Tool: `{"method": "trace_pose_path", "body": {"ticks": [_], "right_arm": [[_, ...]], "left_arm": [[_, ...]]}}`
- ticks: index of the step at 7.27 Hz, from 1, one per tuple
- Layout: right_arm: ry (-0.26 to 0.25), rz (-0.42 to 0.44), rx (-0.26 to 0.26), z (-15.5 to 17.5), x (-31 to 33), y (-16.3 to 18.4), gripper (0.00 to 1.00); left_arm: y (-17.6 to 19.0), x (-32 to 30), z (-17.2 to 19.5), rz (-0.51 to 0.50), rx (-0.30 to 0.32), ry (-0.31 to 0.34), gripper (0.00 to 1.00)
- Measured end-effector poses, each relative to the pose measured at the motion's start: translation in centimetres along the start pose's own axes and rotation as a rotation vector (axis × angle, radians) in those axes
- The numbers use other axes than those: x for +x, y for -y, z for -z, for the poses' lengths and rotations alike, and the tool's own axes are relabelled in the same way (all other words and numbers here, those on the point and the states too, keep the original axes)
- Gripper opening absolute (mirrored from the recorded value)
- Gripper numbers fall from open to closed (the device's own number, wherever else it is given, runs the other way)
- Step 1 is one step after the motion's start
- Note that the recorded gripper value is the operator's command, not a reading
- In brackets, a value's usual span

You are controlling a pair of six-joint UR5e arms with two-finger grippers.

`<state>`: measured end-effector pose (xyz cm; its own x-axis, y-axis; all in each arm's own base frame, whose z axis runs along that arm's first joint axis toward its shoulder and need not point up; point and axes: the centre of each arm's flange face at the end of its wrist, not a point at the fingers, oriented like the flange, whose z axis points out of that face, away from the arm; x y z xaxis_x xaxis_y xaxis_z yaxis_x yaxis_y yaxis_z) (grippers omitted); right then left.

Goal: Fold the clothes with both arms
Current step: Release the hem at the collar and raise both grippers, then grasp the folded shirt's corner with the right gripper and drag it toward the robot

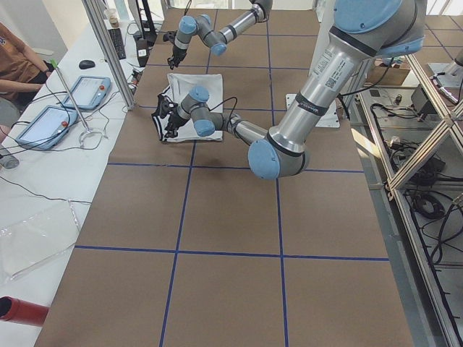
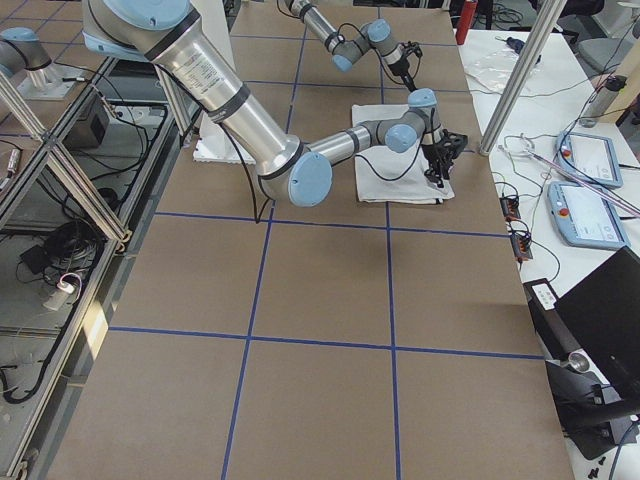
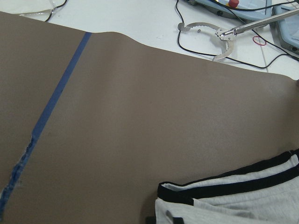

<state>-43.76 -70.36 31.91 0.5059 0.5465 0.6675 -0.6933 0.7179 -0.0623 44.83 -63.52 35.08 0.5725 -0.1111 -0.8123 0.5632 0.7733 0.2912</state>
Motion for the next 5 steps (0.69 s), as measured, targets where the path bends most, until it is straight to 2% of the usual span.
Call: {"method": "trace_pose_path", "body": {"ticks": [2, 4, 5], "right_arm": [[0.062, -0.006, -0.075, 2.6, 4.9, -2.2, 0.8], [0.071, -0.071, -0.13, 4.0, 11.8, -6.0, 0.81], [0.061, -0.135, -0.152, 4.3, 13.7, -7.8, 0.83]], "left_arm": [[0.2, 0.3, 0.4, -0.004, 0.0, -0.01, 0.54], [0.1, 0.7, 1.0, -0.004, -0.019, -0.029, 0.54], [0.0, 0.6, 1.0, -0.004, -0.028, -0.033, 0.54]]}}
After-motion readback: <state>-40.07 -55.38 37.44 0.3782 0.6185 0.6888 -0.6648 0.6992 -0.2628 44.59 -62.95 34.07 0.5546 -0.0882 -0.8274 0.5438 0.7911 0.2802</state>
